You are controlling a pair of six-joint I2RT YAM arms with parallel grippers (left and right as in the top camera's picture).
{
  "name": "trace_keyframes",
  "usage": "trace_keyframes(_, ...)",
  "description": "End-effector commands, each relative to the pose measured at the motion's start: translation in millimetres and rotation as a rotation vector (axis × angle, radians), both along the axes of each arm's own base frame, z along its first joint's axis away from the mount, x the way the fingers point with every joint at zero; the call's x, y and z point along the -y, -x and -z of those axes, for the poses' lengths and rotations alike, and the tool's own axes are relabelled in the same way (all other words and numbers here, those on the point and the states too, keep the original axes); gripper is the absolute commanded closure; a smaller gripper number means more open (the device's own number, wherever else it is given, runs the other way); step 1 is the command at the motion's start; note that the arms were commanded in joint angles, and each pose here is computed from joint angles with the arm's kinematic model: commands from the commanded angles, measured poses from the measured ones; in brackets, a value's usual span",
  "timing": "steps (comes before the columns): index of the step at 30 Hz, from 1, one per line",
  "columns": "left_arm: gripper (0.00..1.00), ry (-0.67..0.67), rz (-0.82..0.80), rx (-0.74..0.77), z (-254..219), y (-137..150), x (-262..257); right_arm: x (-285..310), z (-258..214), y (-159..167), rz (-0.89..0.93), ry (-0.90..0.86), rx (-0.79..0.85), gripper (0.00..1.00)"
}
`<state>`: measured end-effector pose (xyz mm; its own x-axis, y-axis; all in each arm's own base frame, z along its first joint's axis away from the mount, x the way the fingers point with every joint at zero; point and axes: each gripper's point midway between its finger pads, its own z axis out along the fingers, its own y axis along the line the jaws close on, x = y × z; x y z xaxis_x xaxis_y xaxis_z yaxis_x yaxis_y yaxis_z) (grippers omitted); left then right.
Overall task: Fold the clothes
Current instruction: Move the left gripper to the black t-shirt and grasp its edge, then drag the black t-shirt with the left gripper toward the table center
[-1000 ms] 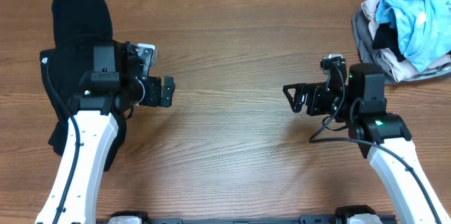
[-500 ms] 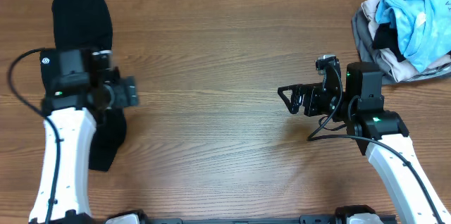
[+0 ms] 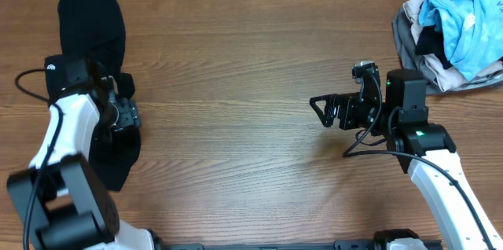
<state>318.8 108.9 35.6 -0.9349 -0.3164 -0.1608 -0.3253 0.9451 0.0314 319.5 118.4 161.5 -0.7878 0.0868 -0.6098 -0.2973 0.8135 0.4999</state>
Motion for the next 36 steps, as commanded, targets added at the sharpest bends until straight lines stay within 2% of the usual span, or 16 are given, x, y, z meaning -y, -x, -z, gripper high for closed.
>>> trace_keyframes(1,0.31,0.01,0.014,-0.032,15,-4,-1,1,-9,-5,0.014,0.011,0.024,0.0)
trace_keyframes(4,0.42,0.016,0.013,-0.047,23,-4,-1,1,-9,-5,0.014,0.011,0.023,0.0)
trace_keyframes(5,0.49,0.017,0.013,-0.046,24,-4,-1,1,-9,-5,0.014,0.011,0.023,0.0)
trace_keyframes(6,0.75,0.021,0.01,-0.037,24,-6,0,2,-8,-6,0.017,0.014,0.023,0.0)
trace_keyframes(7,0.92,0.025,0.0,-0.03,23,-8,0,3,-8,-6,0.02,0.017,0.022,0.0)
trace_keyframes(10,0.96,0.061,-0.003,0.005,23,-15,6,3,-7,-6,0.022,0.02,0.018,0.01)
trace_keyframes(14,0.96,0.103,0.025,0.042,21,-25,19,3,-5,-4,0.022,0.021,0.006,0.04)
trace_keyframes(25,0.96,0.084,0.175,0.094,14,-51,63,4,-4,-3,0.033,0.016,-0.009,0.12)
trace_keyframes(31,0.96,0.084,0.314,0.133,-17,-76,113,4,-3,-3,0.033,0.016,-0.01,0.13)
trace_keyframes(36,0.96,0.153,0.474,0.241,-55,-101,190,4,-3,-3,0.034,0.016,-0.013,0.17)
